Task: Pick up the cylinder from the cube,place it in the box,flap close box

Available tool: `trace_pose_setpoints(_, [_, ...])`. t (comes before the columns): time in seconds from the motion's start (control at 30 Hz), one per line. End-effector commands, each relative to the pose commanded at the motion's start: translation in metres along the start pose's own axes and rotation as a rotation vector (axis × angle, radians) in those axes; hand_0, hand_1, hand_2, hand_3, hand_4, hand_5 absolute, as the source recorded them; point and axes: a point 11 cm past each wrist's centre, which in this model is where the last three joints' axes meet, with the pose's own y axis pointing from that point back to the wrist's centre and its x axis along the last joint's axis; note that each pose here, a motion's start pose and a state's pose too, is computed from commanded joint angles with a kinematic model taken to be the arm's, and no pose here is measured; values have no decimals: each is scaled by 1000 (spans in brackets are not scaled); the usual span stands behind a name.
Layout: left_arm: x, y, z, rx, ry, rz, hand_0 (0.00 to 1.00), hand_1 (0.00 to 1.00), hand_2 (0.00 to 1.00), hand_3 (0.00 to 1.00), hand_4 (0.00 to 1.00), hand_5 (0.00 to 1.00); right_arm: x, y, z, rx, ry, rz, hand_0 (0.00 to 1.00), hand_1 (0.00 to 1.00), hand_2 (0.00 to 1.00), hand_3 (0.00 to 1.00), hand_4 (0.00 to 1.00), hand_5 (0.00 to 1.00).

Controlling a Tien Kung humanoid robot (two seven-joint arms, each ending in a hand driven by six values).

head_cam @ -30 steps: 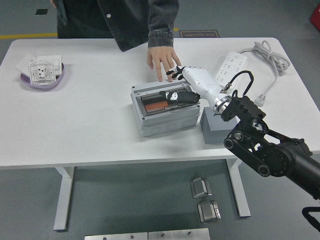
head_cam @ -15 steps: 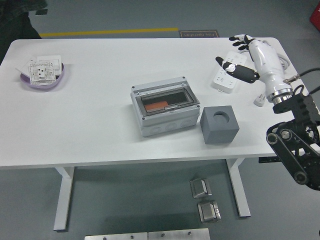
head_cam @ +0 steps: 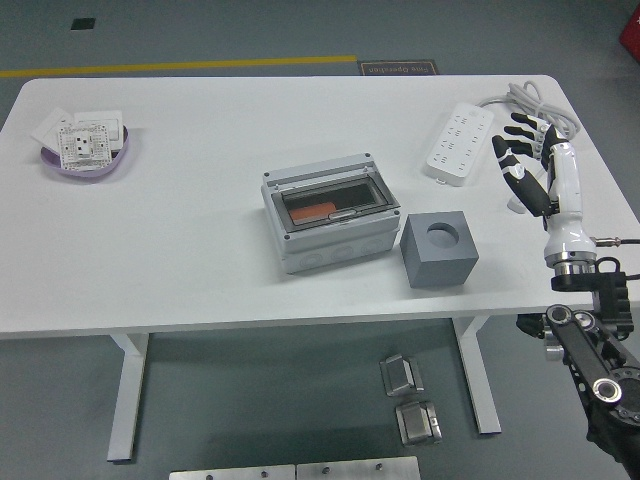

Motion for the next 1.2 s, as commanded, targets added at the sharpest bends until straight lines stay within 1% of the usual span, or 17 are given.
trace_pose_setpoints(0.03, [0,0,0,-1,0,0,634,586,544,585,440,95,1,0,0,-3,-28,11,638,641,700,761,863,629])
trace_pose_setpoints(0.07, [0,0,1,-1,0,0,635,585,543,584,439,94,3,0,0,-9,-49,19,725,720,778,856,982,657])
trace_pose_setpoints(0.23, [-1,0,2,-5,-1,-2,635,585,543,584,439,94,4,3,7,-54,-105,39,725,720,778,856,982,657])
trace_pose_setpoints(0.27, [-1,0,3,-5,-1,-2,635,585,543,584,439,93,3,4,8,-60,-113,41,848,820,859,939,998,706])
trace_pose_setpoints(0.43, [-2,0,1,-3,0,-3,635,585,543,584,439,93,-1,10,15,-80,-145,45,848,820,859,939,998,706])
trace_pose_setpoints(0.47, [-1,0,0,-2,0,-3,635,584,543,584,439,90,-1,11,16,-82,-148,46,889,872,897,965,998,741])
trace_pose_setpoints(0.63, [0,0,-2,1,2,-1,635,584,543,584,439,90,1,13,17,-81,-150,56,889,872,897,965,998,741])
trace_pose_setpoints(0.67, [0,0,-2,1,2,0,635,583,541,583,438,91,2,13,17,-79,-148,58,901,876,897,968,998,762])
trace_pose_setpoints(0.7, [0,0,-2,1,3,0,635,583,541,583,438,91,2,13,17,-78,-147,59,901,876,897,968,998,762])
trace_pose_setpoints(0.97, [1,0,-1,-1,2,0,638,582,540,582,441,92,2,5,8,-39,-126,72,905,875,895,962,998,776])
trace_pose_setpoints(1.2, [4,0,1,-8,0,6,638,581,540,582,440,85,9,0,2,-19,-89,76,903,873,888,951,998,780])
